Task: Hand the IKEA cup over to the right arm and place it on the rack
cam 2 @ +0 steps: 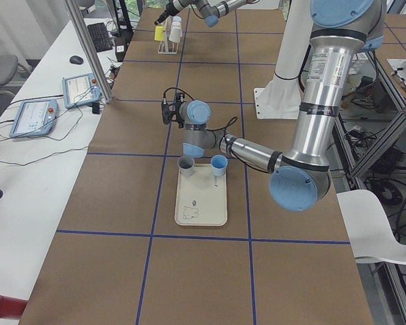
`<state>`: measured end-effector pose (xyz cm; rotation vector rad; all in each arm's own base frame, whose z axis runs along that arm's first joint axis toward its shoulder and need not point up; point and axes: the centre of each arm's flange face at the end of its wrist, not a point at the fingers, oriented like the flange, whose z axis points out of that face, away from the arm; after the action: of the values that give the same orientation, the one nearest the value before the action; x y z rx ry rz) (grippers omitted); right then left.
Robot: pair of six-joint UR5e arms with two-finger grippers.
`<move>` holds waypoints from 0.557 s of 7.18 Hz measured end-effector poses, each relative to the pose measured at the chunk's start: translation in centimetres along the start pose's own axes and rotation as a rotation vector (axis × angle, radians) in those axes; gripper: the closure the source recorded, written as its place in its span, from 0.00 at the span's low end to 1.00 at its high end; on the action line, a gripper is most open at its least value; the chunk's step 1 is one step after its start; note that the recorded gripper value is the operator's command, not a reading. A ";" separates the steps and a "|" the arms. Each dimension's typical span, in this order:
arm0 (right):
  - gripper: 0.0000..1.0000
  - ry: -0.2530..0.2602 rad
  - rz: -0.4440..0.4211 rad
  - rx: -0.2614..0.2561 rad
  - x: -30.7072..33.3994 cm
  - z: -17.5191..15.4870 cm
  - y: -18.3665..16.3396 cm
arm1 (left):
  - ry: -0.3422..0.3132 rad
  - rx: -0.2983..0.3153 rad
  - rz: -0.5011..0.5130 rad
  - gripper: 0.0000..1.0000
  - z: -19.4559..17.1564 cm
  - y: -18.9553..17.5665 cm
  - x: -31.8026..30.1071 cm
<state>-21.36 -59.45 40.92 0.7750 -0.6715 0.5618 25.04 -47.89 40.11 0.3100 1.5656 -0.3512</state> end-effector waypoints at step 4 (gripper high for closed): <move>0.01 -0.103 0.088 -0.097 -3.4 -2.7 3.8 | -0.346 0.004 0.399 0.00 -3.1 -3.4 -8.9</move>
<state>-25.24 -55.83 38.68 0.6893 -0.8256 0.5674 21.08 -49.53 49.15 0.5251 1.1321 -0.0879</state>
